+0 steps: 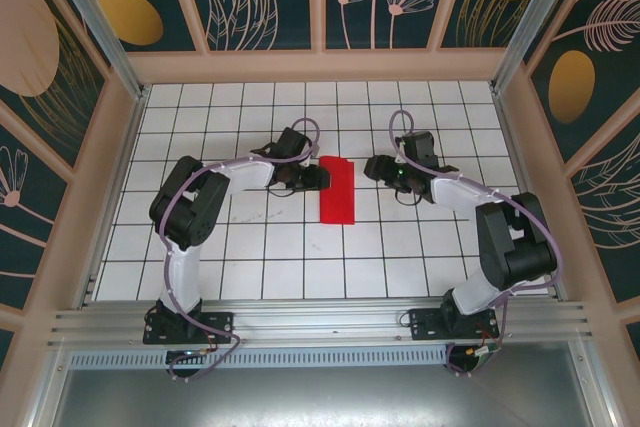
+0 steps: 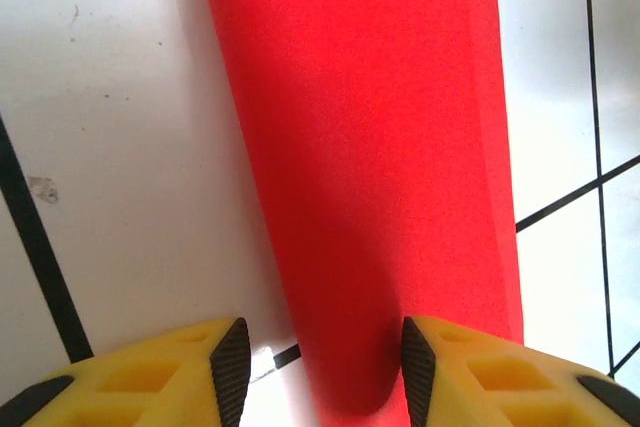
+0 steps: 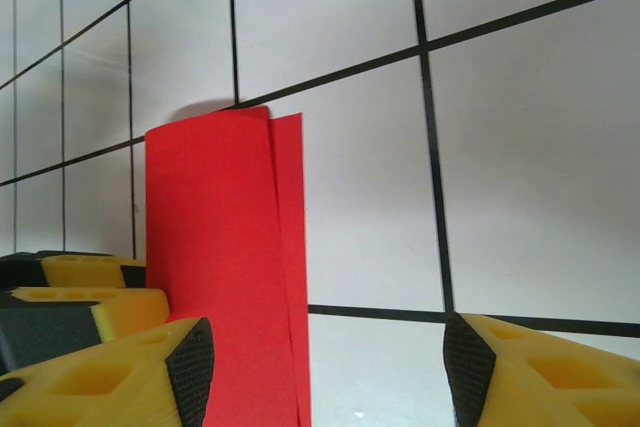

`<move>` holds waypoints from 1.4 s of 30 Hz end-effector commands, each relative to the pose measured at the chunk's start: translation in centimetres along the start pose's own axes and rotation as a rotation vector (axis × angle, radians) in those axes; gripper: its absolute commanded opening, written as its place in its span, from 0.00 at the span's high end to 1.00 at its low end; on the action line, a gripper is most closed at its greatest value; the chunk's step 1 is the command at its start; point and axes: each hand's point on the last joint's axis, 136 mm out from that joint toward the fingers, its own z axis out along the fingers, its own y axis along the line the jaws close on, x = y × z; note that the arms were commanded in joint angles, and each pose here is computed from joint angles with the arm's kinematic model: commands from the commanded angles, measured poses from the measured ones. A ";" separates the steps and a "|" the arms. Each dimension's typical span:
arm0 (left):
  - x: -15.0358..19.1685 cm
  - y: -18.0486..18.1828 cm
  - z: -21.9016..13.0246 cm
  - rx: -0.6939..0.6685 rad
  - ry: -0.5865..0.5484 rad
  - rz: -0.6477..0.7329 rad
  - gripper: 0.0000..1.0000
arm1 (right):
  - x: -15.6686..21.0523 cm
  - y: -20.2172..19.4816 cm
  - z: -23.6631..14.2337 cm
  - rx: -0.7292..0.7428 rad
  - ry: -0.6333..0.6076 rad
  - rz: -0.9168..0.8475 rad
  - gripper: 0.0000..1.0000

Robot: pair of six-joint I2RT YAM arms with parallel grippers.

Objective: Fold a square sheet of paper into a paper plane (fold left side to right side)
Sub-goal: First fold in half a square sheet of paper at the center of the table.

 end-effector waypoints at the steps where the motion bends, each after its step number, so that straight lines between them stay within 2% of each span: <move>1: 2.9 0.8 2.5 -0.037 0.098 0.041 0.51 | -0.1 -0.5 -0.7 0.018 -0.021 -0.007 0.34; 14: 3.3 0.4 3.5 -0.048 0.141 0.092 0.48 | 0.0 -0.1 -1.3 -0.060 -0.050 0.045 0.13; 42: 3.4 1.2 5.0 -0.111 0.166 0.095 0.45 | 0.2 -0.2 -1.5 -0.064 -0.046 0.047 0.11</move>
